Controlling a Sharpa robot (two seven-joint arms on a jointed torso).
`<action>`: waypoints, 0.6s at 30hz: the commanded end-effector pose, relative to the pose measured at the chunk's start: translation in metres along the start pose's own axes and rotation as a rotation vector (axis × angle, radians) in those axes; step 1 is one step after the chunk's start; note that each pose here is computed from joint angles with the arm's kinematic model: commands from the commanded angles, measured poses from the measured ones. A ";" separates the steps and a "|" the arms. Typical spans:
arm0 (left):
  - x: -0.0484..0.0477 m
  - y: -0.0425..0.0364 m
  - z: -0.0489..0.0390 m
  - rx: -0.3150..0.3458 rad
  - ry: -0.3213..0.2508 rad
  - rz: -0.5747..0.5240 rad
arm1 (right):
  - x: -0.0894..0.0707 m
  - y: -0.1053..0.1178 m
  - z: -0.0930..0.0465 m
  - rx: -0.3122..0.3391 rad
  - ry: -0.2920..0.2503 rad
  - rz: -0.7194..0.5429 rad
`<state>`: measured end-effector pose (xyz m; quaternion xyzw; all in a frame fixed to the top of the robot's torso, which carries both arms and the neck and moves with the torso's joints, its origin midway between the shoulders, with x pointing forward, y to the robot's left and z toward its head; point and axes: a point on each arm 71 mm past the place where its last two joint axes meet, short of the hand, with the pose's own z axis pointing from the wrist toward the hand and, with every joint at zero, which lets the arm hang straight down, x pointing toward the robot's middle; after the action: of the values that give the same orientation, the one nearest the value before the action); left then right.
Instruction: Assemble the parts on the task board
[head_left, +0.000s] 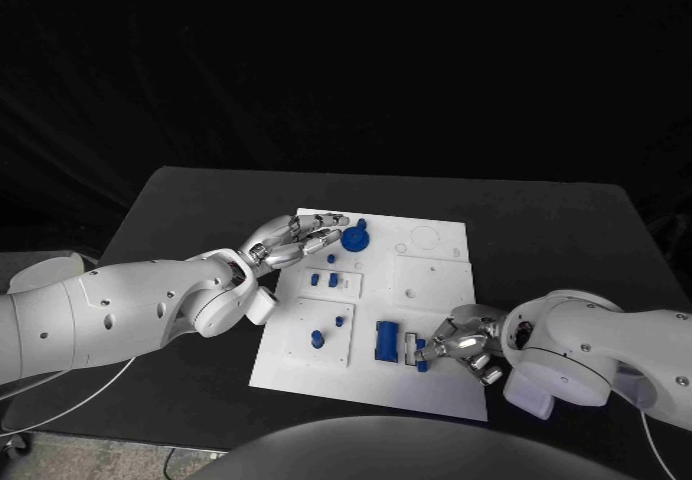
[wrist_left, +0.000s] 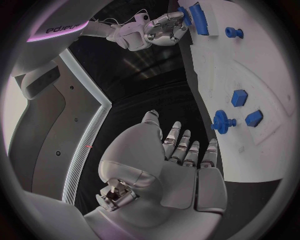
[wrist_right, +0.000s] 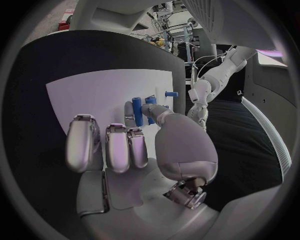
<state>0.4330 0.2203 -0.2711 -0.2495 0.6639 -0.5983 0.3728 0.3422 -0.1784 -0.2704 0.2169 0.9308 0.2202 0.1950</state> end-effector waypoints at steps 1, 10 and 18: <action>0.0033 -0.0004 0.0011 0.004 0.024 -0.017 | 0.000 0.003 0.001 -0.010 -0.030 -0.051; 0.0040 -0.0002 0.0015 0.001 0.028 -0.019 | 0.000 0.007 0.006 -0.009 -0.023 -0.067; 0.0040 0.0001 0.0013 -0.002 0.031 -0.021 | -0.002 0.009 0.009 -0.008 -0.031 -0.080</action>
<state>0.4328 0.2185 -0.2720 -0.2500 0.6676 -0.5981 0.3661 0.3506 -0.1702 -0.2732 0.1928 0.9330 0.2139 0.2157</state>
